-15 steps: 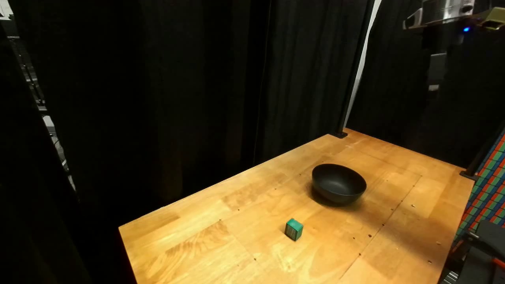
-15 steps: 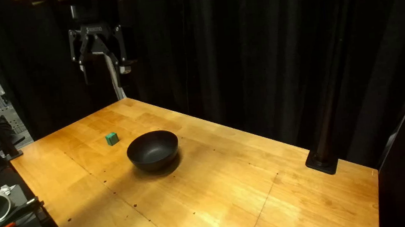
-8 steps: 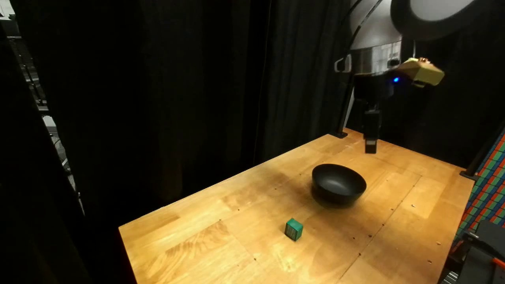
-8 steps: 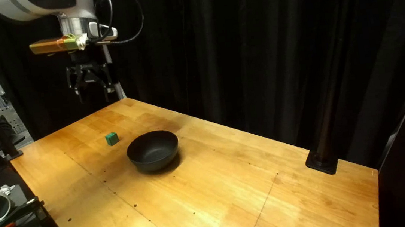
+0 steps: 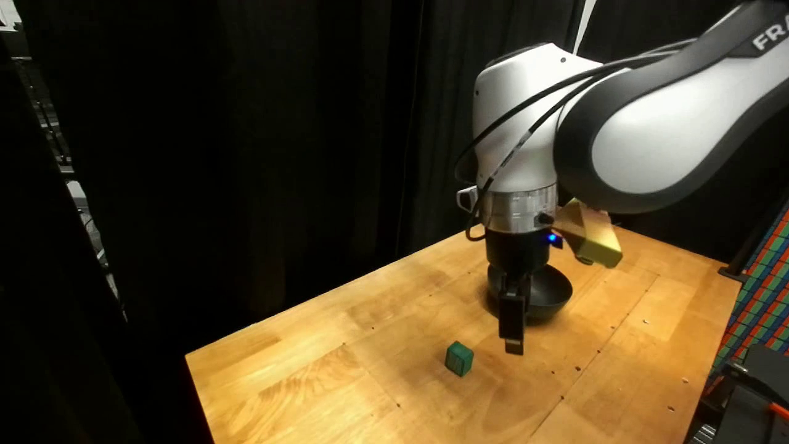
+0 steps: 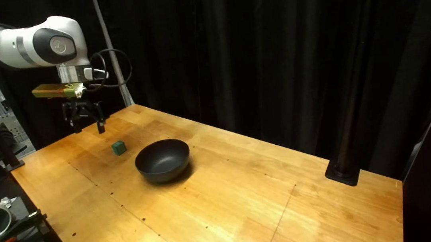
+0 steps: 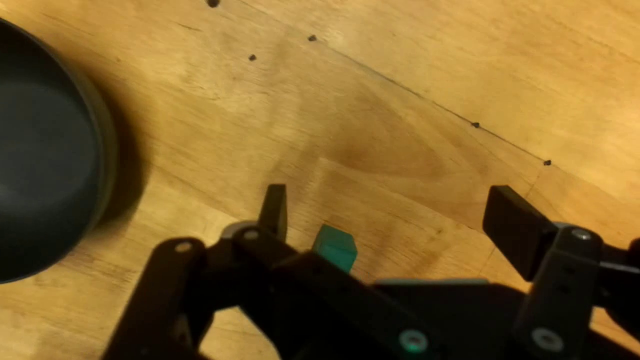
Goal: Put the green cube in the black bowl
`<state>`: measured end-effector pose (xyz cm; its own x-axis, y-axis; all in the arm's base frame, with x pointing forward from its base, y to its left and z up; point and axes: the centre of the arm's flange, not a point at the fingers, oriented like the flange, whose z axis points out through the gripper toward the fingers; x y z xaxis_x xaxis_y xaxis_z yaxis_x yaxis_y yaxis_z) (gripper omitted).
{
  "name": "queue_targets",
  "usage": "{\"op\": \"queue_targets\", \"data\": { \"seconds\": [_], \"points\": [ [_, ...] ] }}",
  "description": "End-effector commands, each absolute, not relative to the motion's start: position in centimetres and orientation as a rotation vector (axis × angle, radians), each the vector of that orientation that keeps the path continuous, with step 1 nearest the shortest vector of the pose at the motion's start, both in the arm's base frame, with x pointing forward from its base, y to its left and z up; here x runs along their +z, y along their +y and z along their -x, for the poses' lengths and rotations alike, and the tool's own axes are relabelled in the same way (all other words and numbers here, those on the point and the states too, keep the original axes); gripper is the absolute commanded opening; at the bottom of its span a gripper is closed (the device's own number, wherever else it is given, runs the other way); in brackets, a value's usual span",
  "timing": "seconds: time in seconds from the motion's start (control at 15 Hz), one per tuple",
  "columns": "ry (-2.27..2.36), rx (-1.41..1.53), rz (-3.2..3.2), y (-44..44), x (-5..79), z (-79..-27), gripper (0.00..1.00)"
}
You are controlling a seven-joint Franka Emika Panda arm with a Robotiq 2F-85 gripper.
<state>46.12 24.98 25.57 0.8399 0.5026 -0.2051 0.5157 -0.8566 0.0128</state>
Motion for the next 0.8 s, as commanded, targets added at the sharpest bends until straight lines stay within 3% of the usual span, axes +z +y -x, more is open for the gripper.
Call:
{"op": "queue_targets", "data": {
  "seconds": [0.0,0.73],
  "points": [
    [0.717,-0.177,-2.959,27.4,23.3,-47.0,1.00],
    [0.533,-0.096,-2.978,28.2,14.9,-50.9,1.00]
  ]
}}
